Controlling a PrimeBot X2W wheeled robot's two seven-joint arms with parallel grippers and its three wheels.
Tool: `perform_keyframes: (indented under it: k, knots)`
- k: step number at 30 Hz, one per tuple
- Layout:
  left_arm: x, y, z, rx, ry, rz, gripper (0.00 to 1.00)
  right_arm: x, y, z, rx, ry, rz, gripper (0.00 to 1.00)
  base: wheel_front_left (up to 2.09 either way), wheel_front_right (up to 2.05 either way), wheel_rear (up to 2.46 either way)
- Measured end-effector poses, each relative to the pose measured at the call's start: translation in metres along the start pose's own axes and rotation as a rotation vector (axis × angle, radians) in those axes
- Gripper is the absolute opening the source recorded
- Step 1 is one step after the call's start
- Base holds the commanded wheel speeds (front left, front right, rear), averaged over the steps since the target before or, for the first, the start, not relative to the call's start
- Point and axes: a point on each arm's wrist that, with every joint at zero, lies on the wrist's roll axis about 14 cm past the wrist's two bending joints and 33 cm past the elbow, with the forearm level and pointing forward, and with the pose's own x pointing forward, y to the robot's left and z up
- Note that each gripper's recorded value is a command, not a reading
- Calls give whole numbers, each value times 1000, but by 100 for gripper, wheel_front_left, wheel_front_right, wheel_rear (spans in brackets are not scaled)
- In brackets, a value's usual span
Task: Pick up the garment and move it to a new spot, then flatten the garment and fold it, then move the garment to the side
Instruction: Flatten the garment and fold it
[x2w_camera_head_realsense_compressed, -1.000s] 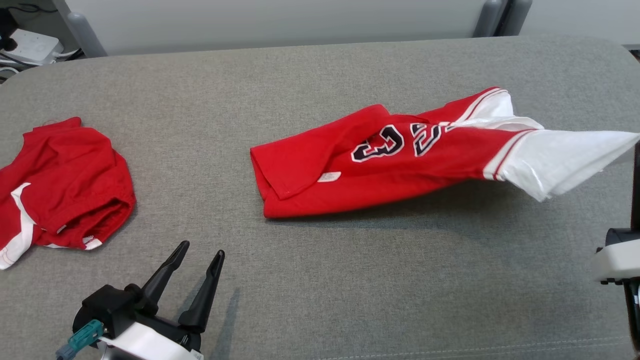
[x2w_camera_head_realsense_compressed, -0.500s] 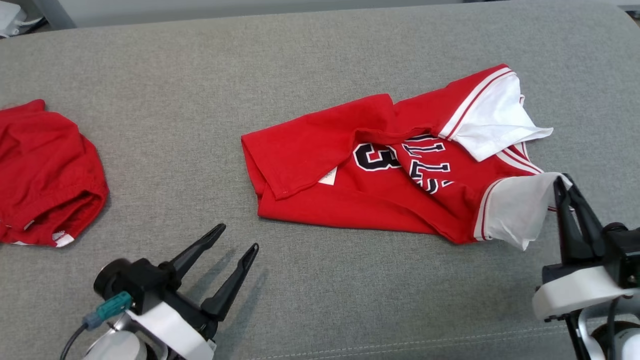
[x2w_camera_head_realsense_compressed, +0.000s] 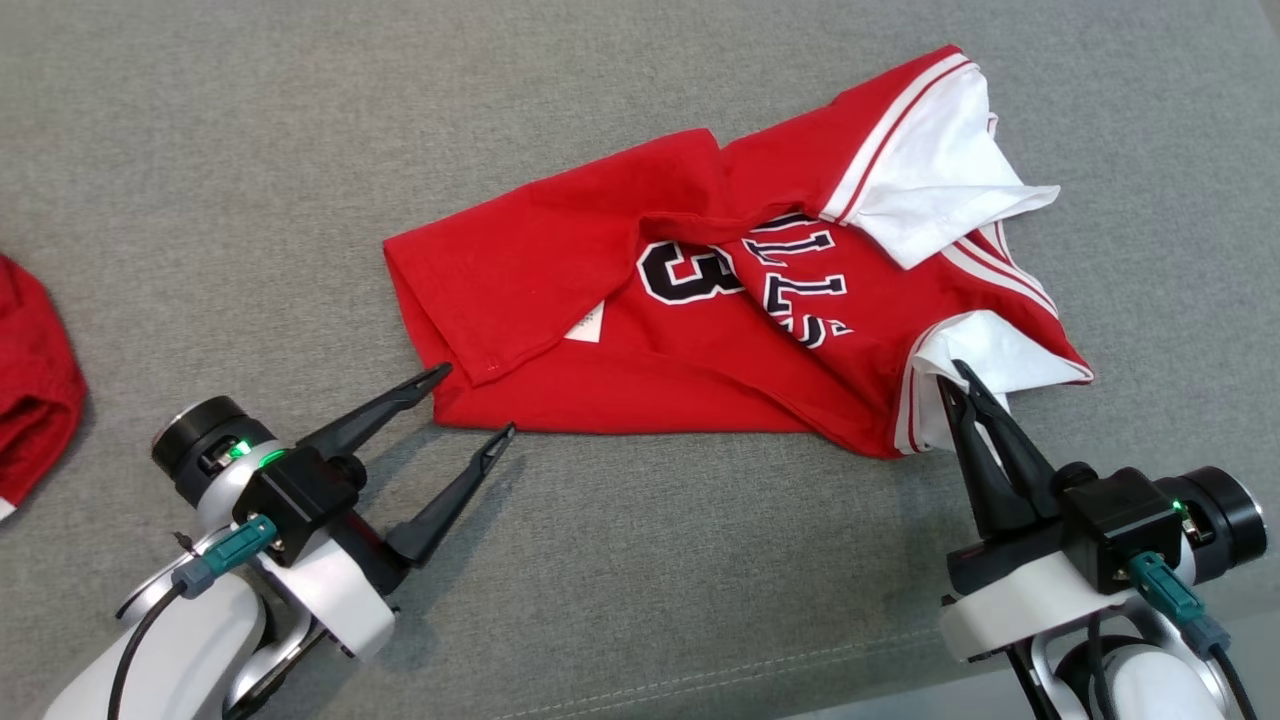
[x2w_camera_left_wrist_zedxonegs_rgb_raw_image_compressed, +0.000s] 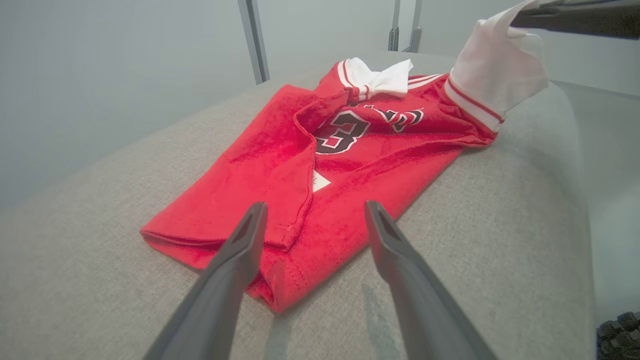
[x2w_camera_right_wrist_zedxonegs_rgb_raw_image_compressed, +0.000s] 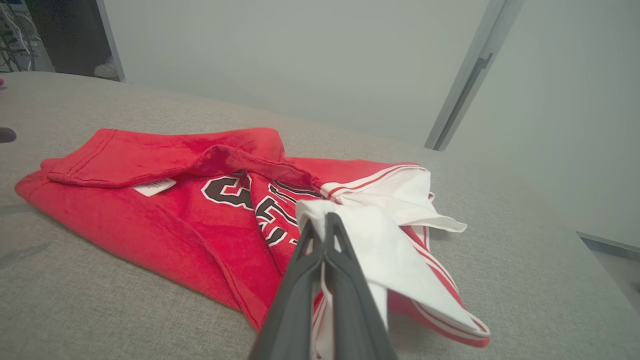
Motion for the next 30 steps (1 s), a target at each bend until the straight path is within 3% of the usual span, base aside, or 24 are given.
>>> perform_keyframes:
  k: [8,14,15,16,18,19,25,30]
  knots:
    - [17,12,-22,109,38,-26,100,-2,3,-16,32,14,6,0,0,0,0]
    - [26,12,-31,117,47,-43,97,-7,3,-25,47,29,0,0,0,0,0]
    - [27,13,-32,118,52,-40,82,-7,4,-25,55,28,2,0,0,0,0]
    - [28,15,-33,116,55,-34,50,-8,4,-25,58,23,0,0,0,0,0]
    - [28,17,-34,116,56,-24,29,-8,3,-26,62,24,-2,0,0,0,0]
    - [28,19,-35,116,60,-11,4,-9,3,-26,62,22,-3,0,0,0,0]
    - [25,26,-45,134,100,15,0,-11,3,-27,73,15,-6,0,0,0,0]
    - [37,62,2,116,-43,114,0,-9,7,-30,88,17,5,0,0,0,0]
